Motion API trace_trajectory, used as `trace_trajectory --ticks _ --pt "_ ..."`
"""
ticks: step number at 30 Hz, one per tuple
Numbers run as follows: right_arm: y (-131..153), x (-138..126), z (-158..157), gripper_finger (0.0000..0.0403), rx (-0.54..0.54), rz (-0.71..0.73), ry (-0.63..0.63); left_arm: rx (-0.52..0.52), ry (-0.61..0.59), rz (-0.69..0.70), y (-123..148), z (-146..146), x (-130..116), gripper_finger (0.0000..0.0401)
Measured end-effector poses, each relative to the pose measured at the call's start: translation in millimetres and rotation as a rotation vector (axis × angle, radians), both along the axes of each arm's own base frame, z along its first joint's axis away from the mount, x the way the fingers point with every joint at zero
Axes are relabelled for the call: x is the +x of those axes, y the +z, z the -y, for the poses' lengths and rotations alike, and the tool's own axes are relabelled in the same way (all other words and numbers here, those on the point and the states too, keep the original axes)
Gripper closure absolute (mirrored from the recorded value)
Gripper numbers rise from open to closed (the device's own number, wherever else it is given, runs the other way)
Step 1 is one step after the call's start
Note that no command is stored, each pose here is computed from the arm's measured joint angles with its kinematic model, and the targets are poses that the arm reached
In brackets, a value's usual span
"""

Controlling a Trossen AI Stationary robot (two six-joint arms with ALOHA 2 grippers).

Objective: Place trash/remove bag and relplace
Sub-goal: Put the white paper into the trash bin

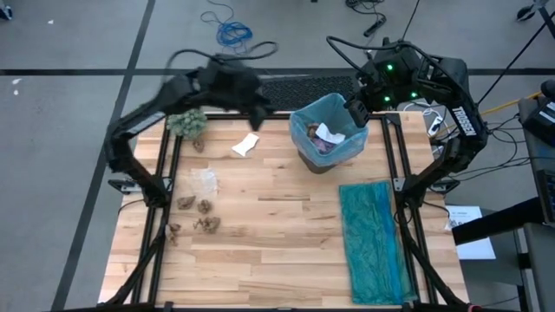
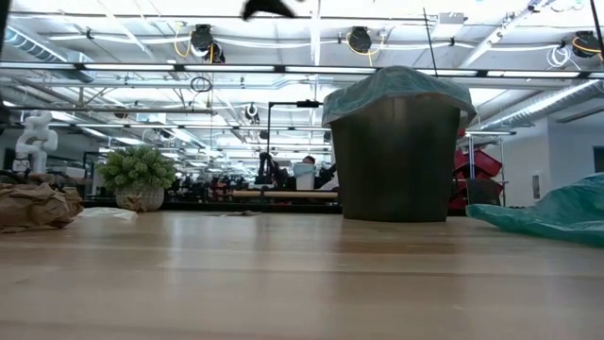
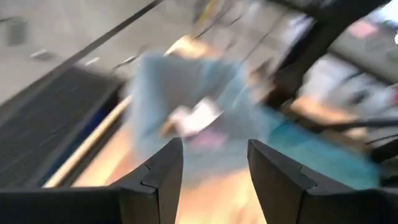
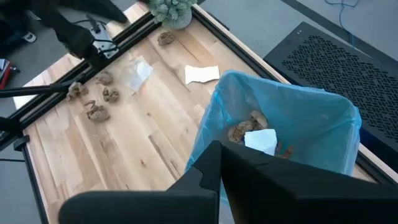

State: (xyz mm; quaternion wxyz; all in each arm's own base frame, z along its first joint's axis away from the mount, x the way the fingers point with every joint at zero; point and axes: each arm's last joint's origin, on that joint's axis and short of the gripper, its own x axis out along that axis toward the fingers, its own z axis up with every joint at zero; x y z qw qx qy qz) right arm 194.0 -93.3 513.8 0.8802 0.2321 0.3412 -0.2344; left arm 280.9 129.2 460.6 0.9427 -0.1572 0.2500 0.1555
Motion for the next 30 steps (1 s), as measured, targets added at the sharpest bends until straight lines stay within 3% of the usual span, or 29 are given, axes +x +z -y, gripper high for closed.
trace_trajectory --ticks 3,6,11,15,18,24,30 --pt "0.0 0.0 0.0 0.0403 0.000 0.000 0.000 0.021 0.116 -0.176 1.2 8.6 -35.9 0.0226" --pt "0.0 0.0 0.0 0.0403 -0.001 0.000 0.000 -0.037 0.172 -0.360 -7.3 12.9 -59.8 0.0226" --pt "-0.1 0.1 0.1 0.0403 0.000 0.000 -0.001 -0.092 0.200 -0.568 -24.9 8.1 -72.8 0.0226" --pt "-0.1 0.3 -0.3 0.0403 0.009 0.004 0.008 -0.096 0.186 -0.617 -48.2 -3.2 -60.9 0.0227" --pt "0.2 2.5 -5.5 0.0403 0.069 0.034 0.102 -0.151 0.182 -0.646 -74.2 -16.8 -55.9 0.0245" --pt "0.5 11.9 -30.8 0.0403 0.099 0.049 0.303 -0.262 0.142 -0.640 -123.6 -40.7 -58.0 0.0321" --pt "0.1 15.2 -41.5 0.0403 0.091 0.032 0.269 -0.262 0.134 -0.575 -154.8 -53.2 -54.3 0.0395"
